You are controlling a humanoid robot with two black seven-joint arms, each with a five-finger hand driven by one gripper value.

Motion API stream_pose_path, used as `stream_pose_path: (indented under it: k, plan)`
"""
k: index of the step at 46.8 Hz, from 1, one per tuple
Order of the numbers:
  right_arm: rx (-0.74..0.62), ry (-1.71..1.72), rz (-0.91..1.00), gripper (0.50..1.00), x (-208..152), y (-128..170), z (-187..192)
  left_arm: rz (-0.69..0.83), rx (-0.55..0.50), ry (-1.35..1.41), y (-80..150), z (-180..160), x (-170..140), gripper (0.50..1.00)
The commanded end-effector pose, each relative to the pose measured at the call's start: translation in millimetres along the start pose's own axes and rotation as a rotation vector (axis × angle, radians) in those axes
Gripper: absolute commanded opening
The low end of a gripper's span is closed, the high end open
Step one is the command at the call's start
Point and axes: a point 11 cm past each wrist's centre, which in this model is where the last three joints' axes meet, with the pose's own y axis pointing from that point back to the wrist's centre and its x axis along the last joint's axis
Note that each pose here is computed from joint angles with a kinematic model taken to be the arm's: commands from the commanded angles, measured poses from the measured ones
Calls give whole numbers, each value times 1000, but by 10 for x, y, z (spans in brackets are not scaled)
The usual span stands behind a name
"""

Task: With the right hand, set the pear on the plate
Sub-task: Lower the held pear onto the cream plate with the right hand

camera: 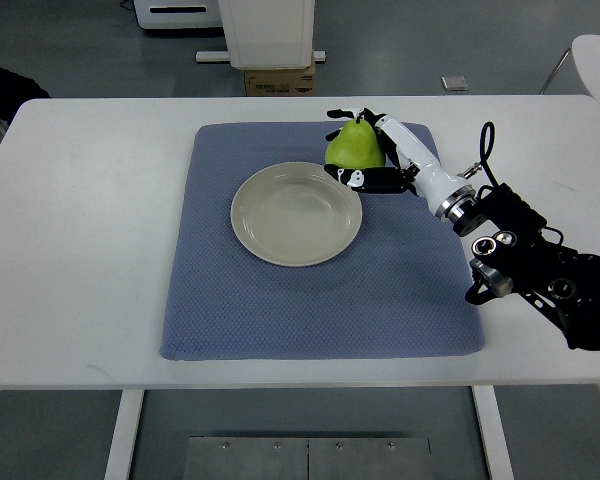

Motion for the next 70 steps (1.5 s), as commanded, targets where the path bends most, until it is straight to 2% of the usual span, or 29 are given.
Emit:
stream_pose_path:
  k: [1, 22, 39, 70]
  plan:
    - [-3, -12, -24, 500, -106, -68, -32, 0, -2, -1, 0, 1, 0, 1000]
    - [5, -57, -187, 500, -801, -378, -177, 0, 0, 0, 0, 0, 0, 1000]
    - [-62, -1, -118, 500, -473, -298, 207, 0, 0, -1, 0, -1, 0, 1000]
    - [-109, 33, -176, 500, -654, -80, 503, 0, 0, 0, 0, 0, 0, 1000]
